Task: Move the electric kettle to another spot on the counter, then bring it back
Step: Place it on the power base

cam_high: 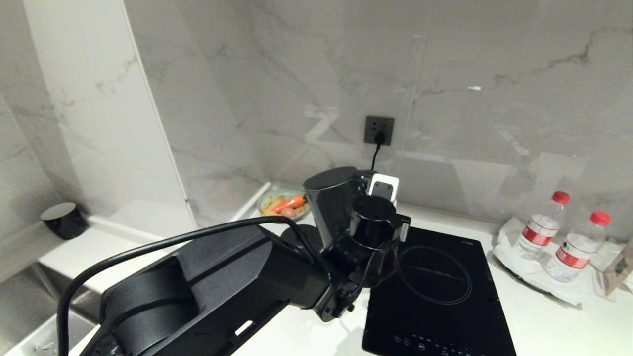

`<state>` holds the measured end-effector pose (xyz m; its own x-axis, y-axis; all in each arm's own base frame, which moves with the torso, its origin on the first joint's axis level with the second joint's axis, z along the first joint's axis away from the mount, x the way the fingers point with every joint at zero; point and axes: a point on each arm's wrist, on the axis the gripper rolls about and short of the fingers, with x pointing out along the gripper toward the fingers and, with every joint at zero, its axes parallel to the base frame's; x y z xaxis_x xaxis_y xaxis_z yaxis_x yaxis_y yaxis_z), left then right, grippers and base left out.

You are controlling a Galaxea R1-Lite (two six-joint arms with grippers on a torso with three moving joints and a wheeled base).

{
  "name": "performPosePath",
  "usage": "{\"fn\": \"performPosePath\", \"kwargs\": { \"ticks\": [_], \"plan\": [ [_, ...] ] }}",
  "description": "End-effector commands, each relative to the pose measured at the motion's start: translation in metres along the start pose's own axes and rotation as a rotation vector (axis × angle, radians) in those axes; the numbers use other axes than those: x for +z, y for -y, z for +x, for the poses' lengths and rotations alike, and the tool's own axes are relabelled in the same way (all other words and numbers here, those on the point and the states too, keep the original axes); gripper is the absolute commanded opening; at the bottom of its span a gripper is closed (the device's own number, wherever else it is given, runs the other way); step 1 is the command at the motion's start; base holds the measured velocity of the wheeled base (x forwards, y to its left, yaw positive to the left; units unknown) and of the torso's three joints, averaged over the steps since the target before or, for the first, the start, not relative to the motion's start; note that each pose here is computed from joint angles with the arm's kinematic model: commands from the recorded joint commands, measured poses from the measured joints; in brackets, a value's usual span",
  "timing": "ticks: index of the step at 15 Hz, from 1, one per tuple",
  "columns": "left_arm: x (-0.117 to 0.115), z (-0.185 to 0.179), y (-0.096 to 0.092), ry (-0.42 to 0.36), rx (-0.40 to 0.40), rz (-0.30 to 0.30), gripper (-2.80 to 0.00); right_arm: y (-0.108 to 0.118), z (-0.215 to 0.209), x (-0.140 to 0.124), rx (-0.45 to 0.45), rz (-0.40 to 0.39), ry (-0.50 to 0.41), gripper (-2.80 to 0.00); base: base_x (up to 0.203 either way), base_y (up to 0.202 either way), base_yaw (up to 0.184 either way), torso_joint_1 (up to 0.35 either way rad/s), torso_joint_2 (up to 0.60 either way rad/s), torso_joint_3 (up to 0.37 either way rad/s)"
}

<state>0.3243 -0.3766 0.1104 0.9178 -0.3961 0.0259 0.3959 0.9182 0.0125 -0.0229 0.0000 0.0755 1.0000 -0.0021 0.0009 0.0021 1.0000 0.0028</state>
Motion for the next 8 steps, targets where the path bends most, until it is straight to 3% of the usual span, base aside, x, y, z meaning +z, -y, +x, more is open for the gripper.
{"fn": "performPosePath", "kwargs": {
  "ticks": [1,8],
  "plan": [
    [0.0018,-0.0003,-0.0001,0.007,0.006,-0.002,-2.80,0.0000,0.0001,0.0000,0.001,0.000,-0.001,-2.80,0.009,0.004,-0.071,0.004,0.01,-0.001],
    [0.0042,0.0010,-0.0043,0.012,0.027,-0.003,-2.80,0.0000,0.0001,0.0000,0.001,0.000,-0.001,-2.80,0.005,0.003,0.005,0.001,0.00,0.000]
  ]
}}
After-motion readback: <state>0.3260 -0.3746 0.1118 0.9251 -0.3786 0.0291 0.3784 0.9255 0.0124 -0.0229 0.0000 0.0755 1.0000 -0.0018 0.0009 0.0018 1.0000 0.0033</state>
